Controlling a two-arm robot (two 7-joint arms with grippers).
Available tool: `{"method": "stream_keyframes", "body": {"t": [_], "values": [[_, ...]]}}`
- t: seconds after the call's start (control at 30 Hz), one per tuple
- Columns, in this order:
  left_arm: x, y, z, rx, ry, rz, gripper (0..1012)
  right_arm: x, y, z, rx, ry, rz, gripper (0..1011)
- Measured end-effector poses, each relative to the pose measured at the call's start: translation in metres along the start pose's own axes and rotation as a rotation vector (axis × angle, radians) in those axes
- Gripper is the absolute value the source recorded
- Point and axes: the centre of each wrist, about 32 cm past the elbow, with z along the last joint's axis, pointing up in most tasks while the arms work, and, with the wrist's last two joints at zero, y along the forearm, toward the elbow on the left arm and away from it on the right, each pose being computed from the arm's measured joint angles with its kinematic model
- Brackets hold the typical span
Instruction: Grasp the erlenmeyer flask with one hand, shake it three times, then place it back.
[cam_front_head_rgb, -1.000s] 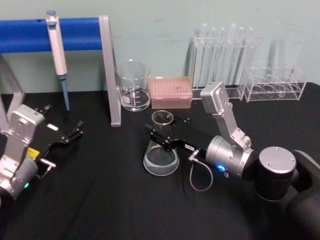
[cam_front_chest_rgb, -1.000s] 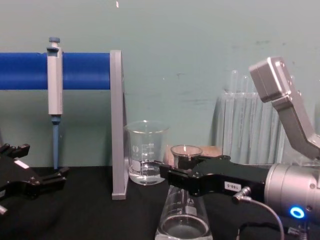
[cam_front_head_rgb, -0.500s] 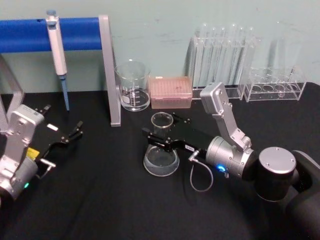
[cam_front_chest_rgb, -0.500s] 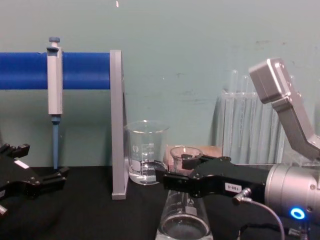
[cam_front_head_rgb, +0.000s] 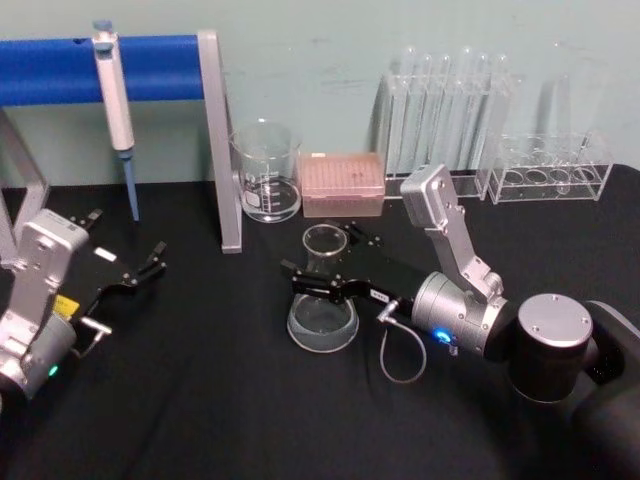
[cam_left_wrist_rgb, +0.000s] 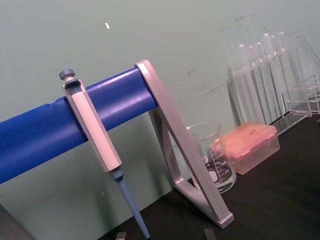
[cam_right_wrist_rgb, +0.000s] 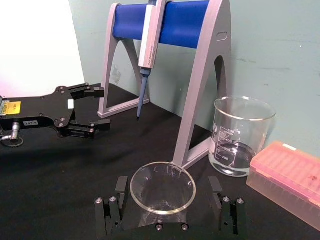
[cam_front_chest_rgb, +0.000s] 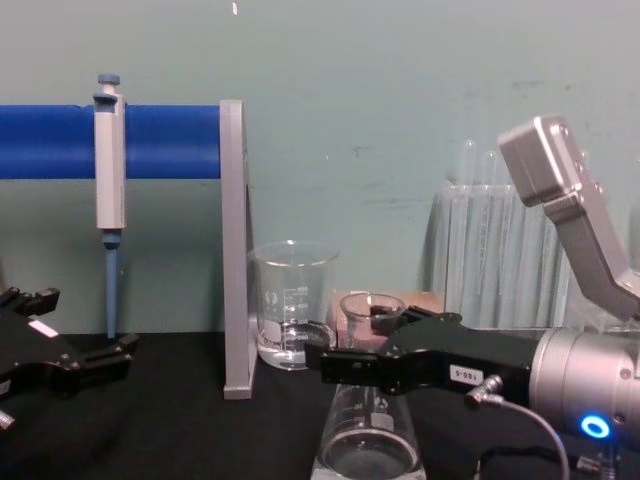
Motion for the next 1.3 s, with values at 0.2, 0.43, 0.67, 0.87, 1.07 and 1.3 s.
{"method": "stream_keyframes", "body": {"t": [0.2, 0.43, 0.67, 0.87, 1.07, 1.3], "values": [[0.0000, 0.0000, 0.0000, 0.000, 0.000, 0.000, 1001, 0.000, -0.001, 0.000, 0.003, 0.003, 0.006, 1003], [0.0000, 0.0000, 0.0000, 0.000, 0.000, 0.000, 1001, 0.001, -0.013, 0.000, 0.013, 0.006, 0.023, 1003], [0.0000, 0.0000, 0.0000, 0.000, 0.000, 0.000, 1001, 0.003, -0.030, 0.000, 0.009, -0.003, 0.031, 1003], [0.0000, 0.0000, 0.0000, 0.000, 0.000, 0.000, 1001, 0.005, -0.047, -0.001, 0.001, -0.007, 0.031, 1003], [0.0000, 0.0000, 0.0000, 0.000, 0.000, 0.000, 1001, 0.008, -0.060, 0.000, 0.001, -0.010, 0.026, 1002], [0.0000, 0.0000, 0.0000, 0.000, 0.000, 0.000, 1001, 0.014, -0.073, 0.003, 0.023, -0.008, -0.012, 1003]]}}
